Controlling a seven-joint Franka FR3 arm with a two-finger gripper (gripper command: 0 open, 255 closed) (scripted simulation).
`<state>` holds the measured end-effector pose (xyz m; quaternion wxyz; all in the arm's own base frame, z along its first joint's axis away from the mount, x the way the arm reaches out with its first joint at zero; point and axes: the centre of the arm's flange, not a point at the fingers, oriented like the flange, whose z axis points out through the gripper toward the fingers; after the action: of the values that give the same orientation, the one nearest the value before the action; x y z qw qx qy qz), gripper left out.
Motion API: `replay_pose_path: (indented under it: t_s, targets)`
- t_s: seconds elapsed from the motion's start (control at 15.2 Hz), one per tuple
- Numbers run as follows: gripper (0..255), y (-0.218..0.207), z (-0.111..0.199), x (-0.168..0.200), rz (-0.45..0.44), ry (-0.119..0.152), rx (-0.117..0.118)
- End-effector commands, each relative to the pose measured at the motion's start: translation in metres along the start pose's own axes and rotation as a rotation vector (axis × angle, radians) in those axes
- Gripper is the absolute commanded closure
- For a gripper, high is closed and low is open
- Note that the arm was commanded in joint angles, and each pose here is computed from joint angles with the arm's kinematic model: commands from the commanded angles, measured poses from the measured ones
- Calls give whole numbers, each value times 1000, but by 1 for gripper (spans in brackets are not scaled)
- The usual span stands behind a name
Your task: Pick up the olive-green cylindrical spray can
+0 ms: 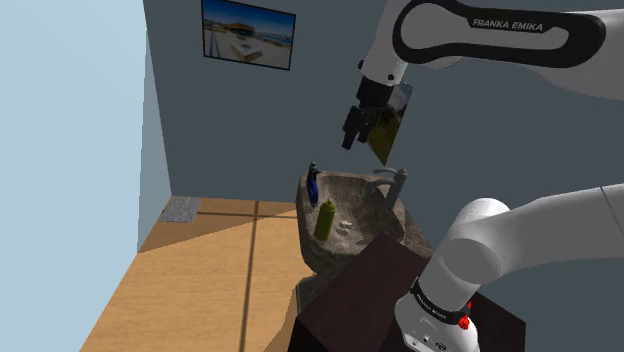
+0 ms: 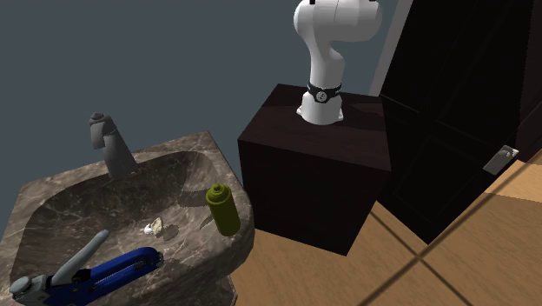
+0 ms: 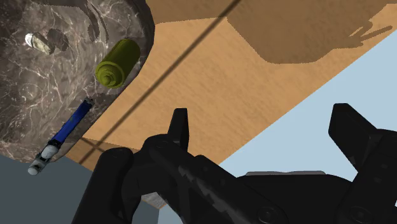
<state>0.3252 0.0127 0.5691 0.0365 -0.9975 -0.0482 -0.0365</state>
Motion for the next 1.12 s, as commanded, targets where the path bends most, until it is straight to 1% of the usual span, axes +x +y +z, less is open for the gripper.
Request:
replay_pose_path:
  t_s: [0.0,1.06]
  targets:
    - [0,0,0,0,0,0,0]
    - [0,132,168,19,-33,82,47]
